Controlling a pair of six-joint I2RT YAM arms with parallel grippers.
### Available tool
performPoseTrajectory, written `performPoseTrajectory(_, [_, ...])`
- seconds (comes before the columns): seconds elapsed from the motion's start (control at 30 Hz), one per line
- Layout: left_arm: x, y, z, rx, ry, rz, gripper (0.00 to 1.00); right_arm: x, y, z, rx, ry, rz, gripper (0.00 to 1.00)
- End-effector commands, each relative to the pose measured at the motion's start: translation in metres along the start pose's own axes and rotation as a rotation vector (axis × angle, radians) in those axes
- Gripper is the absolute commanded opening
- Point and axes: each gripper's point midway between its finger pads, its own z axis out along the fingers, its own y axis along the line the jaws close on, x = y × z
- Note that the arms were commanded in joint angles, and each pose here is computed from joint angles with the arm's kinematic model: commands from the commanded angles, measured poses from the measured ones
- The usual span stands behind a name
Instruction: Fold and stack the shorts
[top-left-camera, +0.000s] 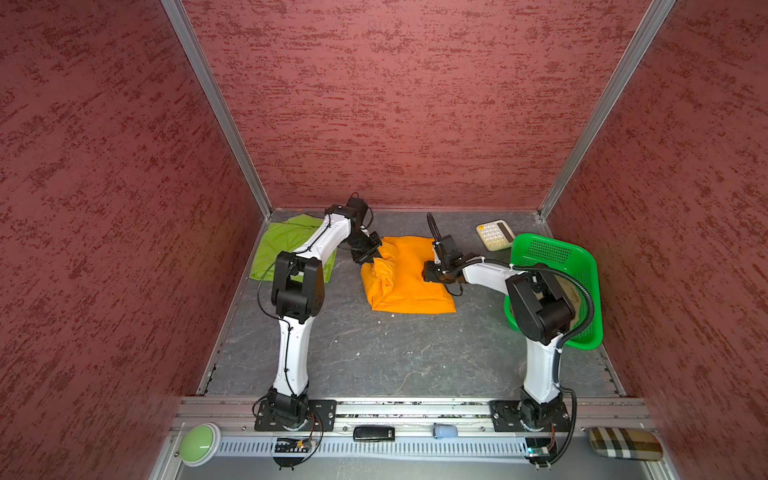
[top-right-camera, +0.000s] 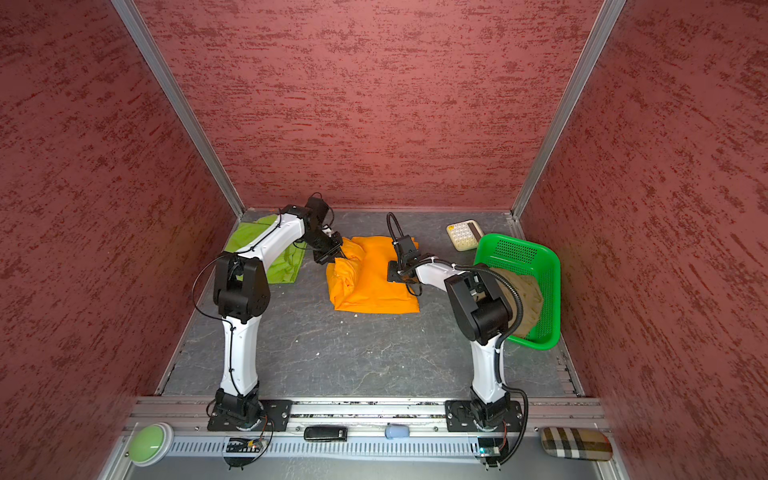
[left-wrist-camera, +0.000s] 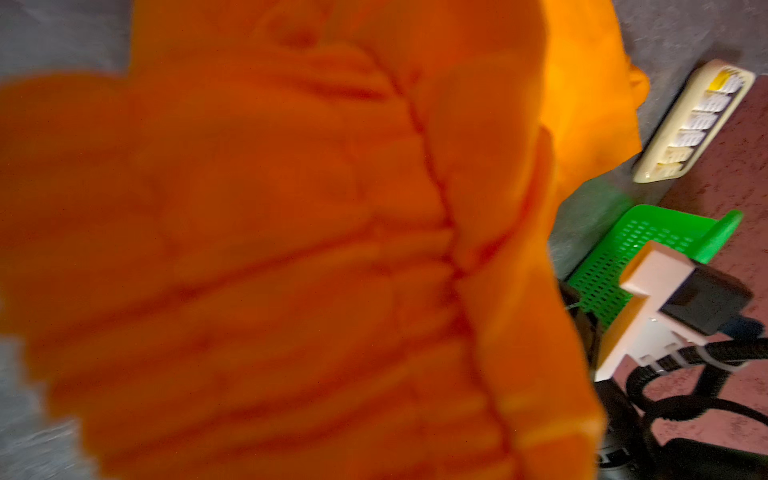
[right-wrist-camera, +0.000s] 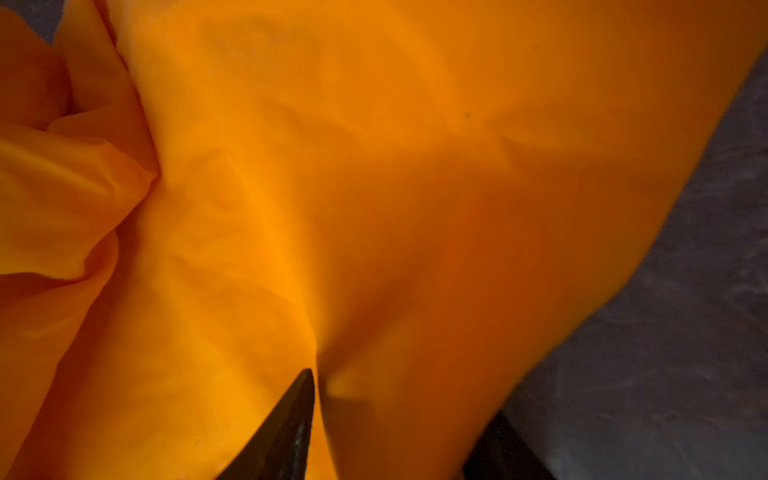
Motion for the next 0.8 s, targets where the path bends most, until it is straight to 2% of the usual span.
performPoseTrajectory(0.0, [-0.001,-0.036,0.001,0.132,-0.032,-0.001,0.00,0.041,-0.010,0.020,0.011,0.118,0.015,0.54])
performPoseTrajectory(0.3, [-0.003,-0.037,0.042,0.188,-0.045,-0.062,0.00,0.049,-0.008,0.025,-0.017,0.134,0.033,0.54])
performPoseTrajectory(0.5, [-0.003,-0.061,0.052,0.325,-0.063,-0.062,0.00,0.051,-0.007,0.026,-0.022,0.140,0.038,0.54])
performPoseTrajectory(0.57, [-0.001,-0.074,0.049,0.370,-0.067,-0.038,0.31,0.050,-0.005,0.024,-0.032,0.139,0.039,0.55])
performPoseTrajectory(0.63, [0.001,-0.090,0.036,0.423,-0.085,0.004,0.49,0.046,0.001,0.017,-0.052,0.131,0.037,0.59])
performPoseTrajectory(0.67, [0.002,-0.099,0.024,0.451,-0.105,0.035,0.66,0.041,0.004,0.010,-0.058,0.118,0.034,0.62])
performPoseTrajectory(0.7, [0.003,-0.107,0.010,0.475,-0.130,0.070,1.00,0.035,0.006,0.002,-0.057,0.101,0.027,0.66])
performPoseTrajectory(0.77, [0.006,-0.121,-0.022,0.512,-0.173,0.139,0.99,0.022,0.007,-0.016,-0.044,0.061,0.012,0.76])
